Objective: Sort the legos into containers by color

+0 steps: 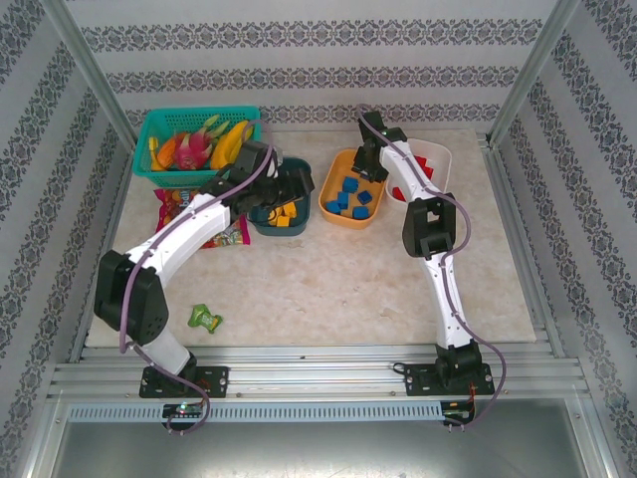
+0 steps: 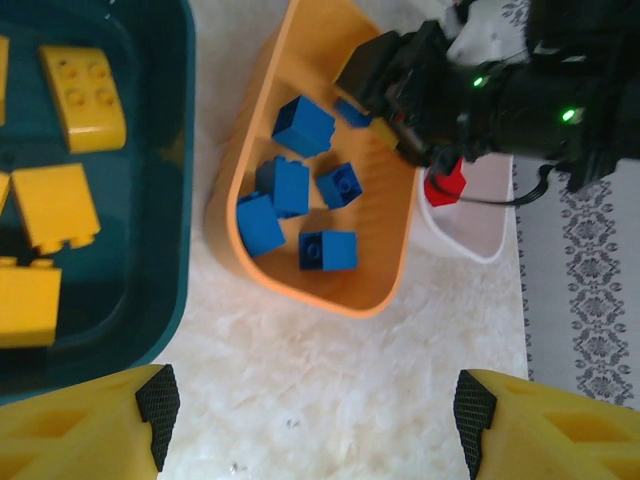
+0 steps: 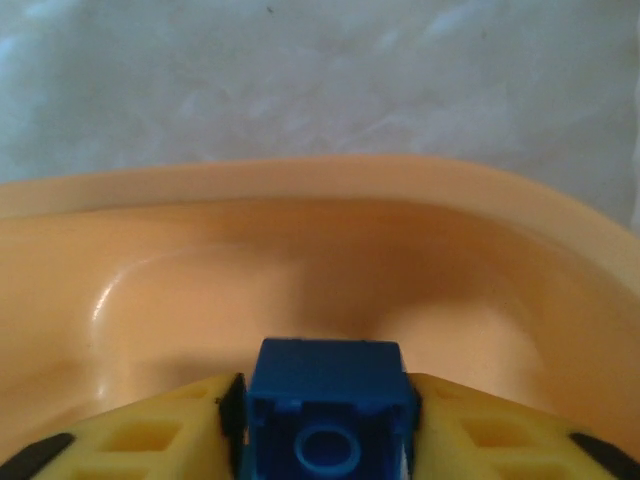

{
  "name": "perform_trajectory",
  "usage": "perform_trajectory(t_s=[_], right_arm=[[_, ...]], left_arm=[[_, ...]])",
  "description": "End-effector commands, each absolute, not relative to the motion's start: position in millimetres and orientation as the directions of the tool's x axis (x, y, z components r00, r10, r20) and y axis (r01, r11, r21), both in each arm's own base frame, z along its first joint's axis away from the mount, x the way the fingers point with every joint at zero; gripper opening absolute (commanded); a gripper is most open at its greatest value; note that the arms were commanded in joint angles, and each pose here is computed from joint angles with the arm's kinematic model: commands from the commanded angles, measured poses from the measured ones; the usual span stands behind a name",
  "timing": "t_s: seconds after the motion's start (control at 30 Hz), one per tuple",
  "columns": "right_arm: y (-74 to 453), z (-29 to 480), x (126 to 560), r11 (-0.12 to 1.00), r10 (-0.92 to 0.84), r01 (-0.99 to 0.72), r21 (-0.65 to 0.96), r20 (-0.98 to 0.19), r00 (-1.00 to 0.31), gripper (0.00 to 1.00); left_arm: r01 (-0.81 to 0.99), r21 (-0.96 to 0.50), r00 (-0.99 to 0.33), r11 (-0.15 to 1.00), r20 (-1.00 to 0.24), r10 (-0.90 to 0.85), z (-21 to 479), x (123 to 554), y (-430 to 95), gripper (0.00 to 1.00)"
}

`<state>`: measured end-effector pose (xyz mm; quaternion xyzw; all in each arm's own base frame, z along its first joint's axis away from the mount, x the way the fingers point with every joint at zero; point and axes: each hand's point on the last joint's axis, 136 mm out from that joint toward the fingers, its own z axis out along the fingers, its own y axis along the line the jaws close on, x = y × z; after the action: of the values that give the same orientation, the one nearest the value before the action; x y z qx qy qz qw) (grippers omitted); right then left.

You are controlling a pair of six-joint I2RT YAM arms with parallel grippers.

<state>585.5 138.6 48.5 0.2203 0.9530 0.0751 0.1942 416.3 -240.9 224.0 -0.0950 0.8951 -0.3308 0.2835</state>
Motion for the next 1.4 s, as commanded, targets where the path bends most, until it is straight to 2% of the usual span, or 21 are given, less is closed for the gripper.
perform_trajectory(t_s=[0.0, 0.17, 0.37, 0.4, 0.43, 0.5, 0.53, 0.57, 0.67, 0.8, 0.9, 0.97, 1.07, 1.13, 1.27, 1.37], right_arm=[[140, 56, 587, 0.879, 0.472, 0.406, 0.251, -0.328, -0.818, 0.54], [147, 80, 588, 0.873, 0.476, 0.387, 0.298, -0.341, -0.811, 0.59], [157, 174, 582, 0.889, 0.434, 0.28, 0.361, -0.474, -0.766, 0.62], [156, 191, 577, 0.897, 0.421, 0.26, 0.358, -0.508, -0.751, 0.63], [155, 208, 571, 0.906, 0.403, 0.238, 0.349, -0.547, -0.734, 0.66], [149, 237, 555, 0.923, 0.368, 0.198, 0.33, -0.607, -0.704, 0.69], [143, 245, 544, 0.931, 0.351, 0.191, 0.311, -0.623, -0.699, 0.86], [136, 252, 532, 0.939, 0.336, 0.192, 0.286, -0.637, -0.694, 0.98], [101, 262, 488, 0.956, 0.285, 0.25, 0.153, -0.689, -0.667, 0.98], [67, 260, 423, 0.96, 0.243, 0.263, 0.096, -0.753, -0.611, 0.98], [33, 240, 374, 0.929, 0.289, 0.363, 0.074, -0.758, -0.585, 0.98], [28, 220, 357, 0.938, 0.283, 0.332, 0.098, -0.771, -0.571, 0.98], [18, 195, 346, 0.952, 0.219, 0.297, 0.077, -0.848, -0.483, 0.98], [11, 178, 342, 0.959, 0.143, 0.282, 0.016, -0.888, -0.438, 0.98], [8, 153, 345, 0.968, 0.007, 0.225, -0.113, -0.882, -0.47, 0.98], [2, 135, 356, 0.967, 0.01, 0.227, -0.116, -0.873, -0.488, 0.98]], left_arm=[[0.07, -0.675, -0.786, 0.735, -0.491, -0.376, 252, 433, -244, 0.76], [0.058, -0.66, -0.784, 0.749, -0.495, -0.375, 257, 430, -239, 0.76], [-0.011, -0.614, -0.762, 0.789, -0.506, -0.404, 268, 412, -208, 0.78], [-0.034, -0.608, -0.764, 0.793, -0.496, -0.413, 266, 408, -201, 0.8], [-0.065, -0.605, -0.765, 0.794, -0.481, -0.429, 264, 403, -192, 0.99], [-0.124, -0.597, -0.766, 0.793, -0.451, -0.458, 257, 392, -172, 1.0], [-0.158, -0.587, -0.766, 0.794, -0.435, -0.474, 252, 387, -160, 1.0], [-0.193, -0.569, -0.766, 0.799, -0.422, -0.485, 246, 380, -147, 1.0], [-0.248, -0.486, -0.757, 0.838, -0.443, -0.48, 233, 360, -112, 1.0], [-0.242, -0.367, -0.743, 0.898, -0.525, -0.415, 227, 341, -84, 1.0], [-0.377, -0.177, -0.691, 0.909, -0.6, -0.404, 216, 328, -38, 1.0], [-0.456, -0.065, -0.633, 0.888, -0.678, -0.374, 209, 324, -9, 1.0], [-0.356, 0.061, -0.611, 0.932, -0.77, -0.183, 194, 333, 0, 1.0], [-0.326, 0.126, -0.618, 0.937, -0.778, -0.111, 177, 334, 6, 1.0], [-0.197, 0.105, -0.626, 0.975, -0.779, -0.043, 139, 343, -6, 1.0], [-0.164, 0.123, -0.625, 0.979, -0.78, -0.007, 121, 350, -7, 1.0]])
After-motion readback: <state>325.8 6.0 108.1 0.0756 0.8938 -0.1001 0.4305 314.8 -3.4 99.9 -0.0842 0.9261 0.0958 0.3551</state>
